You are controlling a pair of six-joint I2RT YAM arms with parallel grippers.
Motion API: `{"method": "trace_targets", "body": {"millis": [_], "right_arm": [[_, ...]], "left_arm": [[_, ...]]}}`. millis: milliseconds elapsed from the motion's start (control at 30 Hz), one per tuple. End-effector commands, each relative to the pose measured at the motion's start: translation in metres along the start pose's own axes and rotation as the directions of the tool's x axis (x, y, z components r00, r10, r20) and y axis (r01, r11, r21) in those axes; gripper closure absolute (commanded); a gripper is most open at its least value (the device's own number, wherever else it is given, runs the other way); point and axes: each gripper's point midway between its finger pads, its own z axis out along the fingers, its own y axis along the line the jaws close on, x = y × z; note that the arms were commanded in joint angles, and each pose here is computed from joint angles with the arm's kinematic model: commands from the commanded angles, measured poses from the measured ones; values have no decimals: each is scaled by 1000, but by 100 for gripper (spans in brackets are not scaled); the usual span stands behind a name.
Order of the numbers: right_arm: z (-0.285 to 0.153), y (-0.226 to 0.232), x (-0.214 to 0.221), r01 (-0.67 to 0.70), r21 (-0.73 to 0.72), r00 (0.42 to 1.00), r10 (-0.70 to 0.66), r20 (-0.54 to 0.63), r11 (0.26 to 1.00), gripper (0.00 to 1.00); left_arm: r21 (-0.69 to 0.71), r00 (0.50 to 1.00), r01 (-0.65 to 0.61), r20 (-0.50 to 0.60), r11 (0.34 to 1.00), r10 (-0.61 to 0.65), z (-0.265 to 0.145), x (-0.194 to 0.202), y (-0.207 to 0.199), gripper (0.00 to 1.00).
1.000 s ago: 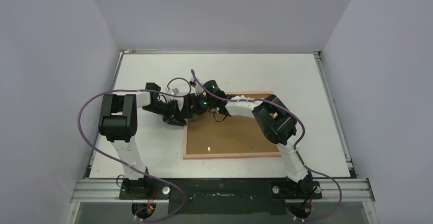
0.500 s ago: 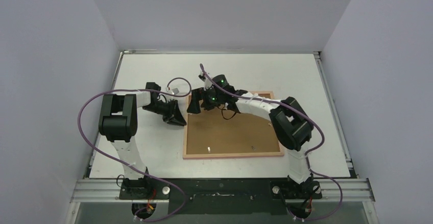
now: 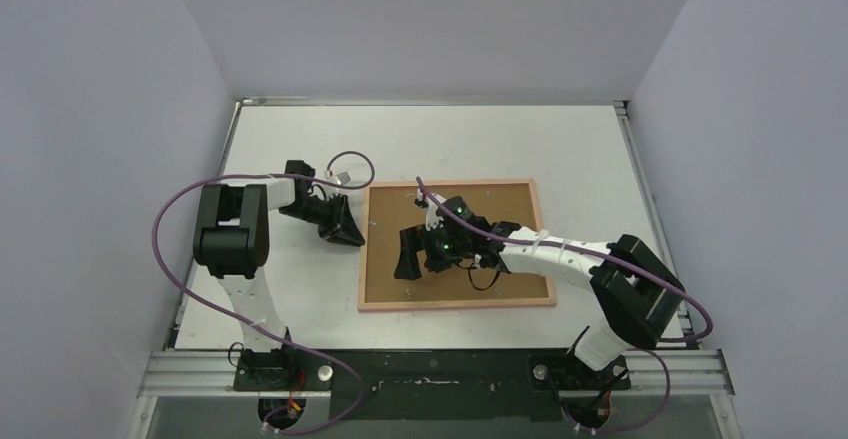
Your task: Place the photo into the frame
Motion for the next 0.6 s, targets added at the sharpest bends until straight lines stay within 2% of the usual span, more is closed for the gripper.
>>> {"method": "trace_targets", "body": {"millis": [0, 567], "right_arm": [[6, 22, 2, -6, -45, 1000, 6, 10, 999, 0], [28, 41, 42, -52, -122, 996, 43, -76, 991, 0]], "left_arm": [[-54, 996, -67, 51, 996, 70, -7, -15, 5, 83], [-61, 996, -69, 49, 996, 72, -6, -14, 7, 83]]}}
